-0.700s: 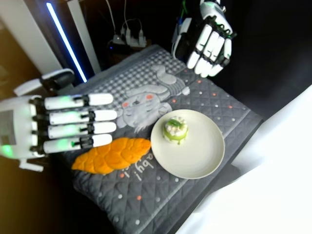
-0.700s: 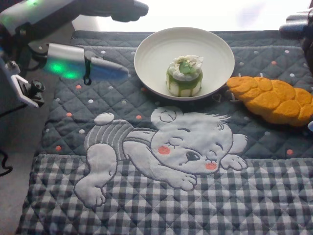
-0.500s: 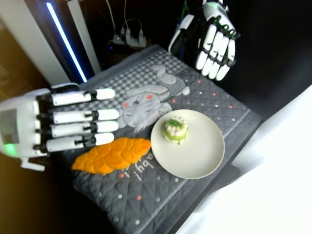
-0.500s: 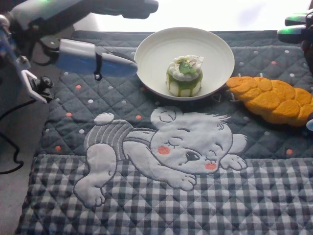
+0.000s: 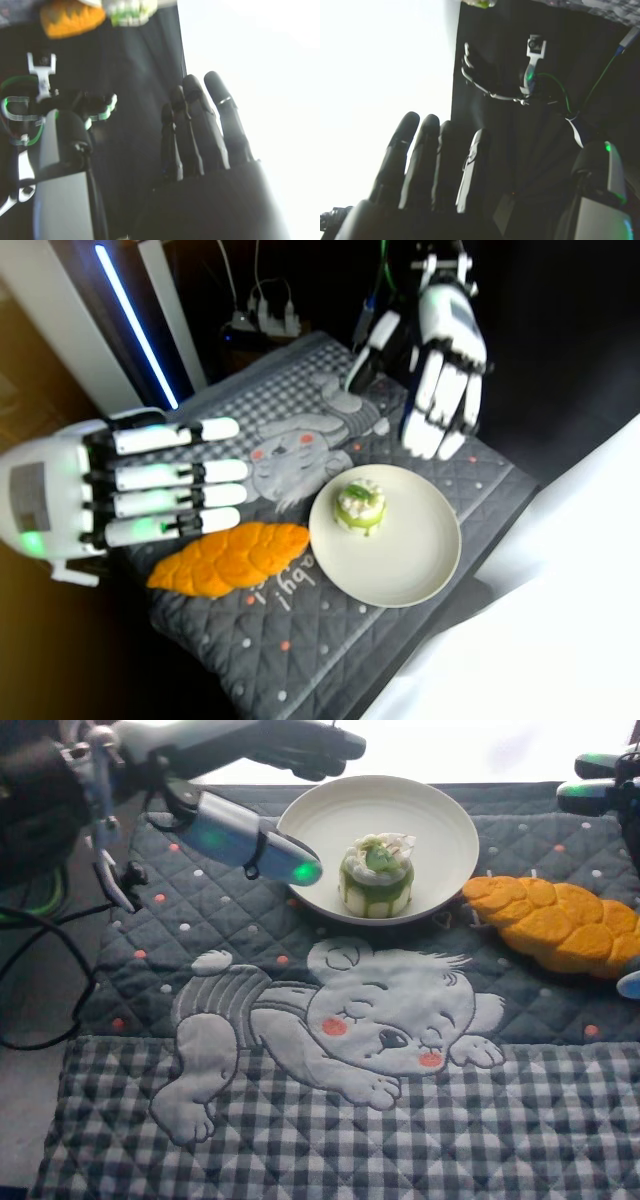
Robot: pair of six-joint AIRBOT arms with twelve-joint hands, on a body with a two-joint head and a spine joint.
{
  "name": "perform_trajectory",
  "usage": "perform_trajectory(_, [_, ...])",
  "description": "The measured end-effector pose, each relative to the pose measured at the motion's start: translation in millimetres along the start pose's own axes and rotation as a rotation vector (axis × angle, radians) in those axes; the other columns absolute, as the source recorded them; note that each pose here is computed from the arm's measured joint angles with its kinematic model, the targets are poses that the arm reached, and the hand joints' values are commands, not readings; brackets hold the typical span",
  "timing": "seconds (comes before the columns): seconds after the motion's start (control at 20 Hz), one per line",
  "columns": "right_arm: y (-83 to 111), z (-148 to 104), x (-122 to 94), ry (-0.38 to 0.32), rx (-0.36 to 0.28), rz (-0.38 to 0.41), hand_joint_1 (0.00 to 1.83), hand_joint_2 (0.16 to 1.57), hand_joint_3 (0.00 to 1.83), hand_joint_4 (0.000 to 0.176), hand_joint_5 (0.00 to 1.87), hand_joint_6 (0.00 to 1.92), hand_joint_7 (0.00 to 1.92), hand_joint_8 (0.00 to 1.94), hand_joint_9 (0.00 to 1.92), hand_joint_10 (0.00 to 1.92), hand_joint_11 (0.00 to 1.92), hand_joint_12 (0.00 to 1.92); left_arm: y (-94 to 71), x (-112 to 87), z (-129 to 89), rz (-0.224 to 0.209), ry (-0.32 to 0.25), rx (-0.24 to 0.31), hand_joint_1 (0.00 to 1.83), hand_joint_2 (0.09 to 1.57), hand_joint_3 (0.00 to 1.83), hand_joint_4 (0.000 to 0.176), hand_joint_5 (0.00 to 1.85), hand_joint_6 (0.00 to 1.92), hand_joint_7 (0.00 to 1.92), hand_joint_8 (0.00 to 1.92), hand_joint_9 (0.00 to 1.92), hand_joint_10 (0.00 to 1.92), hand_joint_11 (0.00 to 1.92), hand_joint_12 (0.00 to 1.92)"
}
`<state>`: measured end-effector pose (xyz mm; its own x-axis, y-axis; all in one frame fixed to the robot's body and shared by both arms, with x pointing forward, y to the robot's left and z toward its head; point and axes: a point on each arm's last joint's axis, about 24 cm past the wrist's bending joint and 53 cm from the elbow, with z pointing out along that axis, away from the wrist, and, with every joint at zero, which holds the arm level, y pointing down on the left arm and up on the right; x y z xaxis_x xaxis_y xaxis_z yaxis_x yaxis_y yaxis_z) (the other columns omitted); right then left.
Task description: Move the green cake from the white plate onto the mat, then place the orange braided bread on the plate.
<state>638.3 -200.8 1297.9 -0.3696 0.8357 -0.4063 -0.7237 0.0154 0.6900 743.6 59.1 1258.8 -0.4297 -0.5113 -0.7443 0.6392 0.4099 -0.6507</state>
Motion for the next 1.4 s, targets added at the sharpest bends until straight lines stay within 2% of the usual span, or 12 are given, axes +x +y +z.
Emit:
perform_trajectory(0.25, [-2.7,0,1,-0.011,0.004,-0.012,0.76,0.65,0.01,0.176,0.32,0.0,0.04,0.0,0.05,0.0,0.0,0.16,18.1,2.6,3,0.029,0.017,-0.07,0.76,0.84,0.0,0.0,0.52,0.0,0.61,0.0,0.6,0.0,0.33,0.5])
perform_trajectory(0.35, [-4.1,1,3,-0.01,0.007,-0.015,0.77,0.66,0.0,0.176,0.29,0.0,0.0,0.0,0.0,0.0,0.0,0.01,20.2,7.7,11,0.053,0.032,-0.085,0.76,0.83,0.0,0.071,0.5,0.0,0.54,0.0,0.53,0.0,0.27,0.47])
perform_trajectory(0.4, [-4.3,1,4,-0.011,0.005,-0.015,0.75,0.63,0.0,0.176,0.27,0.0,0.0,0.0,0.0,0.0,0.0,0.0,19.2,11.9,15,0.069,0.044,-0.085,0.74,0.84,0.0,0.092,0.5,0.0,0.54,0.0,0.54,0.0,0.23,0.59])
perform_trajectory(0.55, [-10.4,1,7,-0.014,0.024,-0.016,0.78,0.64,0.0,0.176,0.24,0.0,0.0,0.0,0.0,0.0,0.0,0.0,21.6,27.4,30,0.072,0.077,-0.093,0.69,0.83,0.0,0.107,0.5,0.0,0.59,0.0,0.6,0.01,0.25,0.73])
perform_trajectory(0.6, [-11.9,1,7,-0.016,0.029,-0.014,0.79,0.66,0.01,0.176,0.24,0.0,0.0,0.0,0.0,0.0,0.0,0.0,24.8,30.7,34,0.064,0.085,-0.101,0.69,0.82,0.0,0.134,0.49,0.0,0.59,0.0,0.6,0.0,0.23,0.73])
perform_trajectory(0.8, [-15.7,2,13,-0.013,0.035,-0.001,0.8,0.67,0.01,0.176,0.25,0.0,0.0,0.0,0.0,0.0,0.0,0.0,34.4,33.9,41,0.079,0.093,-0.129,0.61,0.84,0.0,0.174,0.49,0.0,0.55,0.0,0.56,0.0,0.04,1.12])
perform_trajectory(1.05, [-16.0,1,14,-0.011,0.036,0.0,0.8,0.67,0.01,0.176,0.24,0.0,0.02,0.01,0.0,0.0,0.0,0.0,35.3,43.3,54,0.123,0.116,-0.148,0.55,0.84,0.0,0.176,0.47,0.0,0.65,0.03,0.66,0.05,0.1,1.32])
perform_trajectory(1.1, [-15.7,2,14,-0.011,0.035,0.0,0.79,0.67,0.01,0.176,0.23,0.0,0.03,0.01,0.0,0.0,0.0,0.0,33.3,43.1,56,0.124,0.114,-0.144,0.58,0.83,0.0,0.17,0.47,0.0,0.66,0.03,0.66,0.06,0.1,1.35])
perform_trajectory(1.15, [-15.8,2,14,-0.01,0.035,0.0,0.78,0.67,0.0,0.176,0.22,0.0,0.03,0.01,0.0,0.0,0.0,0.0,31.3,44.6,60,0.123,0.114,-0.138,0.6,0.82,0.0,0.149,0.48,0.0,0.66,0.02,0.66,0.07,0.11,1.3])
perform_trajectory(1.25, [-16.0,2,14,-0.01,0.035,0.001,0.81,0.68,0.01,0.176,0.21,0.0,0.03,0.01,0.0,0.0,0.0,0.0,33.1,45.1,62,0.128,0.114,-0.142,0.66,0.81,0.0,0.151,0.46,0.0,0.61,0.0,0.61,0.05,0.04,1.26])
perform_trajectory(1.3, [-16.4,2,15,-0.009,0.035,0.003,0.82,0.69,0.01,0.176,0.21,0.0,0.03,0.01,0.0,0.0,0.0,0.0,34.7,44.4,62,0.129,0.113,-0.148,0.68,0.81,0.0,0.129,0.46,0.0,0.63,0.01,0.64,0.05,0.09,1.23])
perform_trajectory(1.4, [-17.2,2,19,-0.004,0.034,0.008,0.77,0.7,0.01,0.176,0.21,0.0,0.03,0.01,0.0,0.0,0.0,0.0,40.6,42.7,62,0.138,0.111,-0.167,0.69,0.8,0.0,0.121,0.45,0.0,0.61,0.0,0.64,0.04,0.1,1.21])
